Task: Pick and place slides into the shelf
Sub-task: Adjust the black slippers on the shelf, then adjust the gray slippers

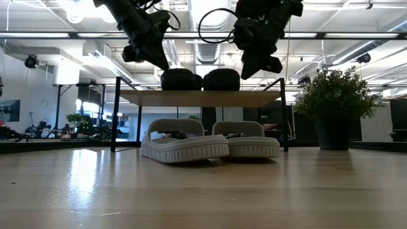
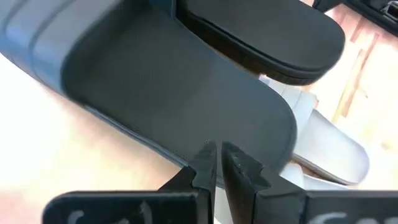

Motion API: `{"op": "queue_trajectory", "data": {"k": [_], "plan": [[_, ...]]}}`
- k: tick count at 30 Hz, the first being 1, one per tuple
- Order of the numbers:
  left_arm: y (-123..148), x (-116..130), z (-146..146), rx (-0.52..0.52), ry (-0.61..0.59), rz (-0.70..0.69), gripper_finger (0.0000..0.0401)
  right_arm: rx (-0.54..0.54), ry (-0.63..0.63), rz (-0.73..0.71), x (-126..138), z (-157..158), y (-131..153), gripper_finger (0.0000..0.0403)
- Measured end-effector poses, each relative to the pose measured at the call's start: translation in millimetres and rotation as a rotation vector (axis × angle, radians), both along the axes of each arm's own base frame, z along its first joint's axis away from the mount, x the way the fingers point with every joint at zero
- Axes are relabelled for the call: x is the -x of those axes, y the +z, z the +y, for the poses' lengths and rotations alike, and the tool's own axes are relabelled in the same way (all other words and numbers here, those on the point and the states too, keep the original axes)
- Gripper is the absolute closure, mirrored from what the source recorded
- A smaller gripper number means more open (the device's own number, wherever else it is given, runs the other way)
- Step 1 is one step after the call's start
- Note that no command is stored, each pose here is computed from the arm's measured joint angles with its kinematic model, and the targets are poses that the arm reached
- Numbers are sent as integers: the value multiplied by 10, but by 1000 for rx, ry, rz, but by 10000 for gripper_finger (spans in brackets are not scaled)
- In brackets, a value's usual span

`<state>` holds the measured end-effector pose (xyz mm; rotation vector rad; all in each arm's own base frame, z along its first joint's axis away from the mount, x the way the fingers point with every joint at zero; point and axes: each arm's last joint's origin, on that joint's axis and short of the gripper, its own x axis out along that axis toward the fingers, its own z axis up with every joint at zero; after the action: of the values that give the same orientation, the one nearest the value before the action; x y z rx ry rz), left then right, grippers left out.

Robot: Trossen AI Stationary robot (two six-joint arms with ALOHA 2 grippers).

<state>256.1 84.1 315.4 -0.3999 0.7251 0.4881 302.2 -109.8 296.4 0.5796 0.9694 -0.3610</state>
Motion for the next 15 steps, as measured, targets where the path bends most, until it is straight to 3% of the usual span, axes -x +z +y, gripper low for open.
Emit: {"op": "queue_trajectory", "data": {"k": [7,12,15], "plan": [[39,78,-438,-30,-212,46,391,-18,43,82,215,165,116,394],[35,61,-803,76,-240,17,391,-50,80,149,368,367,170,394],[-114,55,-972,139,-238,51,391,-97,110,185,400,483,80,394]]}}
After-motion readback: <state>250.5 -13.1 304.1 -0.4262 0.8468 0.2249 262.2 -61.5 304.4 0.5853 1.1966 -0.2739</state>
